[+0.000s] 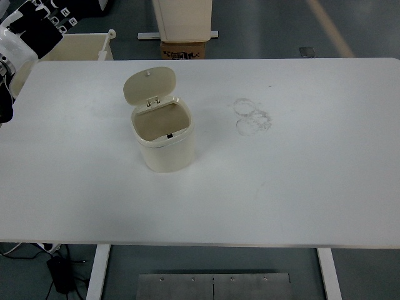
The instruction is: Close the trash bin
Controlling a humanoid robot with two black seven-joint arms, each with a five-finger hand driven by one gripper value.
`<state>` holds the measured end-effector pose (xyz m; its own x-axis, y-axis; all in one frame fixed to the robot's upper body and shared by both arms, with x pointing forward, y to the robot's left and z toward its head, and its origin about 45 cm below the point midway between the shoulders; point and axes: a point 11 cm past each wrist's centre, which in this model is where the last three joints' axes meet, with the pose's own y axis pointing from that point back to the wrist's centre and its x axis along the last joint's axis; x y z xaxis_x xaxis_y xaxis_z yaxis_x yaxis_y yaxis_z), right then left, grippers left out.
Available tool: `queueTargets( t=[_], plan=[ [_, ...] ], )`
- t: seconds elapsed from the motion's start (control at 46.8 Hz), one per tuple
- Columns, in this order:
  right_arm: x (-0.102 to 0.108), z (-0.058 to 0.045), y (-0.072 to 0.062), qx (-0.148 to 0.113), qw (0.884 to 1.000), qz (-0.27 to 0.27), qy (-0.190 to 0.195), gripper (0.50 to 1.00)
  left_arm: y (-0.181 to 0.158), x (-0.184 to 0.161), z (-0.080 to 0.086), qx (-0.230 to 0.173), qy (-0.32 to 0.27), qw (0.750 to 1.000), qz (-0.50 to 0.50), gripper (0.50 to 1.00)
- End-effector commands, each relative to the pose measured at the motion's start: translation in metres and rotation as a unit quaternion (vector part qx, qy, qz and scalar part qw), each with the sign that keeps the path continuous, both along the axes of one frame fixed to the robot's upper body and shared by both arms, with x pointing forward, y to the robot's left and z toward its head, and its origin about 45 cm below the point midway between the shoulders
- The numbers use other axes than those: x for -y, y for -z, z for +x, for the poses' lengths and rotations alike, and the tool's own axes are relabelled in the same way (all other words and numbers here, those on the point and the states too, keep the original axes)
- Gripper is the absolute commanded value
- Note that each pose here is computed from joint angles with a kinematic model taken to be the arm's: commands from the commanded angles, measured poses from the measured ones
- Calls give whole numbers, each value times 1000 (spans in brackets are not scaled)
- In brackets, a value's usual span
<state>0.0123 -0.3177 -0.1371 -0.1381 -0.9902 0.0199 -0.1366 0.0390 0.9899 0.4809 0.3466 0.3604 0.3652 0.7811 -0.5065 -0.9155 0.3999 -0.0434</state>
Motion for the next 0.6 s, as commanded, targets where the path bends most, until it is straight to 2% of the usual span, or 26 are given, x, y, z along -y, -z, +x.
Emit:
queueTargets(
  t=[0.0,0.214,0.363,0.577],
  plan=[
    [0,0,0,0,1000,-1,0,993,-8,3,-3,2,15,999,29,1000],
    [0,0,0,0,1000,0,0,993,-44,13,-12,27,49,995,88,1000],
    [0,0,0,0,1000,0,0,993,-46,25,-15,11,82,983,161,1000],
    [0,0,0,0,1000,0,0,993,-53,35,-15,20,112,957,267,1000]
  ],
)
